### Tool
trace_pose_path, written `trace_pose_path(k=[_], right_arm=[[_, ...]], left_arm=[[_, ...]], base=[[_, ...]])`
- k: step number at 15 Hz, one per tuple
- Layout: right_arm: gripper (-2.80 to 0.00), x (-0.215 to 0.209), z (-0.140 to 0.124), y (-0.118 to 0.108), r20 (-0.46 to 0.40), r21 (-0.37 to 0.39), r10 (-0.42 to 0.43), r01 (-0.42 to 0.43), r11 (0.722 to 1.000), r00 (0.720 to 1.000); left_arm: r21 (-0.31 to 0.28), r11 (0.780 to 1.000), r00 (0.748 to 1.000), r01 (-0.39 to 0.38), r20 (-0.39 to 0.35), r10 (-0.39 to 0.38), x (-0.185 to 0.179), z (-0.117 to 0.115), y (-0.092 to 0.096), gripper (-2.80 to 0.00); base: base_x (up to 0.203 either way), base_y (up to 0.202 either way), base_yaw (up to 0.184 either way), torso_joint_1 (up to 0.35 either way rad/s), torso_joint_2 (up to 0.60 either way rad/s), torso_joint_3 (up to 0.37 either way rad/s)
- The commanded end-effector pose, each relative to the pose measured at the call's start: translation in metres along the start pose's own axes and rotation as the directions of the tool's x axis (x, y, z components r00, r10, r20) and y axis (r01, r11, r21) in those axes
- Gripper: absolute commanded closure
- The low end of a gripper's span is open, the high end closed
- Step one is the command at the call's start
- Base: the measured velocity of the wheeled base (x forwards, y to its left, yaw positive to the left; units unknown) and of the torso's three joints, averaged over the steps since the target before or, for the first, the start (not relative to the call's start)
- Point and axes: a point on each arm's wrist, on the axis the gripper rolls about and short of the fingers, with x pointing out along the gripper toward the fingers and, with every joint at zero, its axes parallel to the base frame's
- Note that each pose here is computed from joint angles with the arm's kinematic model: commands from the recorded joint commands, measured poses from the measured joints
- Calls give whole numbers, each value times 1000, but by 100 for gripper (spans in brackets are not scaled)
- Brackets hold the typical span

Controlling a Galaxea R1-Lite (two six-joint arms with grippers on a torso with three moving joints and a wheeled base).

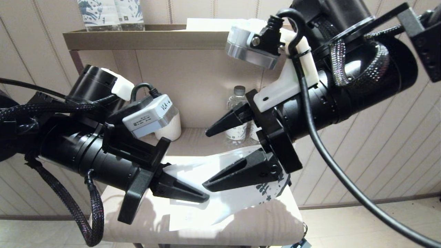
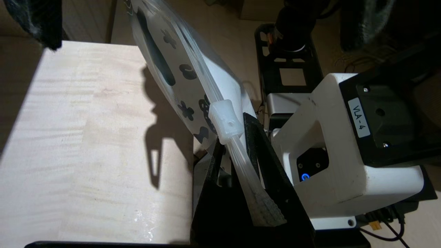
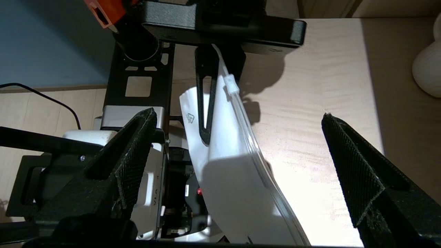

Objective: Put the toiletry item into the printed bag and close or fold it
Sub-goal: Hand it to the other hand

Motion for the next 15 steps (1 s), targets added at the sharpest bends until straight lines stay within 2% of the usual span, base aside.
trace_pose_path(k=[1, 10, 13, 15], right_arm=[[-280, -5, -3, -1, -5, 10, -7, 7, 1000, 1000], [-280, 11, 3, 5, 10, -2, 53, -53, 999, 999], [-280, 14, 3, 1, 25, -12, 33, -33, 999, 999], [-280, 0, -2, -10, 29, 7, -21, 21, 1000, 999]], left_arm=[[9, 1000, 1000, 2, 6, -2, -3, 0, -5, 0], [11, 1000, 1000, 17, 13, -18, -1, 2, -8, 0], [13, 1000, 1000, 15, 14, -15, -2, 2, -9, 0], [19, 1000, 1000, 13, 16, -13, -3, 3, -10, 0]], base=[[0, 0, 0, 0, 0, 0], [0, 0, 0, 0, 0, 0], [0, 0, 0, 0, 0, 0], [0, 0, 0, 0, 0, 0]])
